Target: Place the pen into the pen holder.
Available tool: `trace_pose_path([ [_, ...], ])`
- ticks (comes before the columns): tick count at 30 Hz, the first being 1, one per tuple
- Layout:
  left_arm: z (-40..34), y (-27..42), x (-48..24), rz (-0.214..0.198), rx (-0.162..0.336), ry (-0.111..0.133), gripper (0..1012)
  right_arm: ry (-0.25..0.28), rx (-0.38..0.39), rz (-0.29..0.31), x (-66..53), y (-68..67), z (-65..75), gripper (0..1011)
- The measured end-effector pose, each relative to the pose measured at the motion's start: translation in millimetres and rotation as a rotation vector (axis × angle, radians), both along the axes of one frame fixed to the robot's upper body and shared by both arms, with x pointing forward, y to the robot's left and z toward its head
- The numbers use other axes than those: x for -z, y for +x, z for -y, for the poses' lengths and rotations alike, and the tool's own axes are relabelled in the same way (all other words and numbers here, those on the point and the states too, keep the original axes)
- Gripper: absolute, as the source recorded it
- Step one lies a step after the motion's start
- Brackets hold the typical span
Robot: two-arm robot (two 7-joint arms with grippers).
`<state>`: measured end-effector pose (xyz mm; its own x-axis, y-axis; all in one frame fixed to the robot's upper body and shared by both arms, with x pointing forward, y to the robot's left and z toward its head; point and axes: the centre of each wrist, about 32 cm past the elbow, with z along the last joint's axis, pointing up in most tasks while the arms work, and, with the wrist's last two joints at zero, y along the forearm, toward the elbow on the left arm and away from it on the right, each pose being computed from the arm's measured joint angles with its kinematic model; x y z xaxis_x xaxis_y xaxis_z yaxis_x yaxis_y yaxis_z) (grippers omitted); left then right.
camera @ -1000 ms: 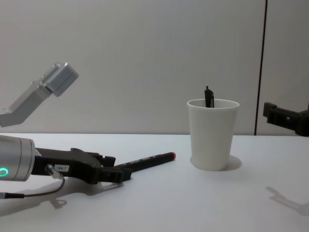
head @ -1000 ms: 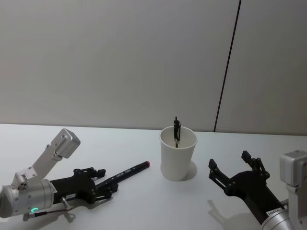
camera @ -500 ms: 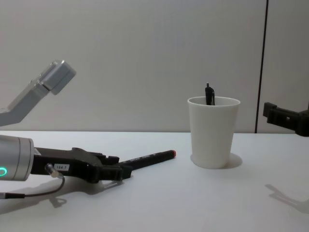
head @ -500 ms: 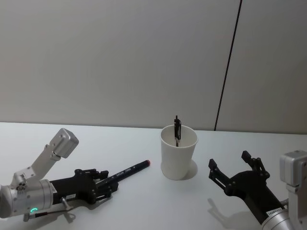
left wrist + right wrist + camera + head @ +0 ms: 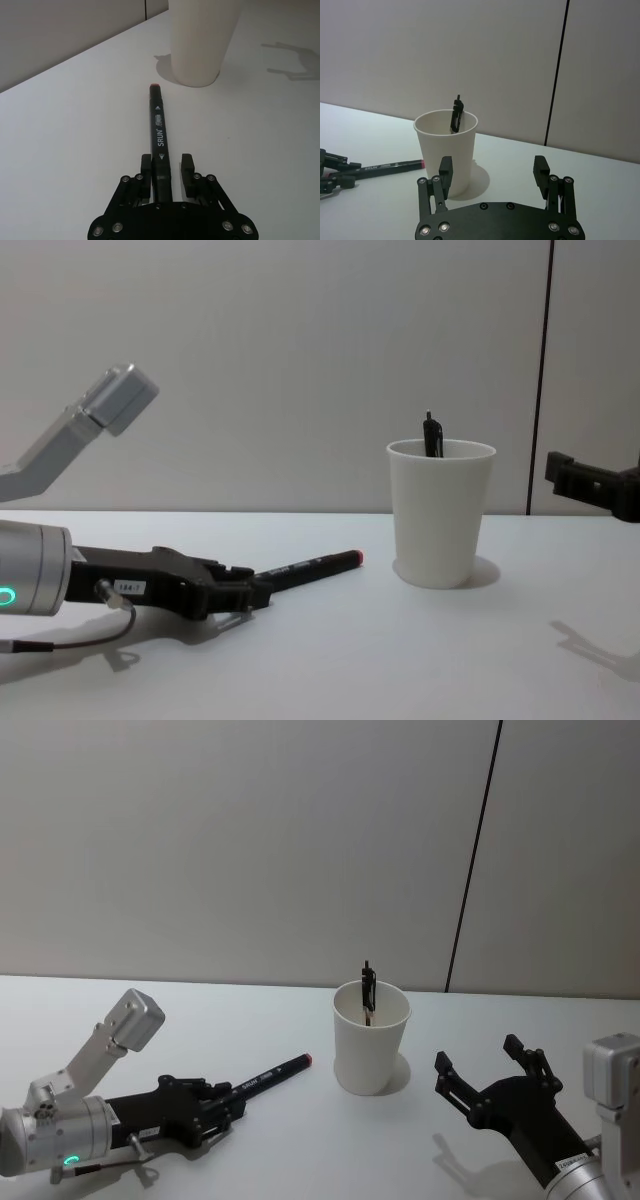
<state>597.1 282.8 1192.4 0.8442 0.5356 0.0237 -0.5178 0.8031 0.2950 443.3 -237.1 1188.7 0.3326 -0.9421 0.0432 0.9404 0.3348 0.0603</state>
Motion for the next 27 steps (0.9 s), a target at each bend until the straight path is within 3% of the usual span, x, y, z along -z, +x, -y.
trace_pose_path([
  [7,0.0,0.0,-0.2,0.000,0.002,-0.003,203,0.000,0.000,0.000,0.0,0.0,0.0,1001],
  [20,-1.0,-1.1,-0.6,0.009,-0.005,-0.005,203,0.000,0.000,0.000,0.0,0.0,0.0,1001],
  [27,-2.9,-5.4,-1.7,0.042,-0.023,-0.014,204,0.000,0.000,0.000,0.0,0.0,0.0,1001],
])
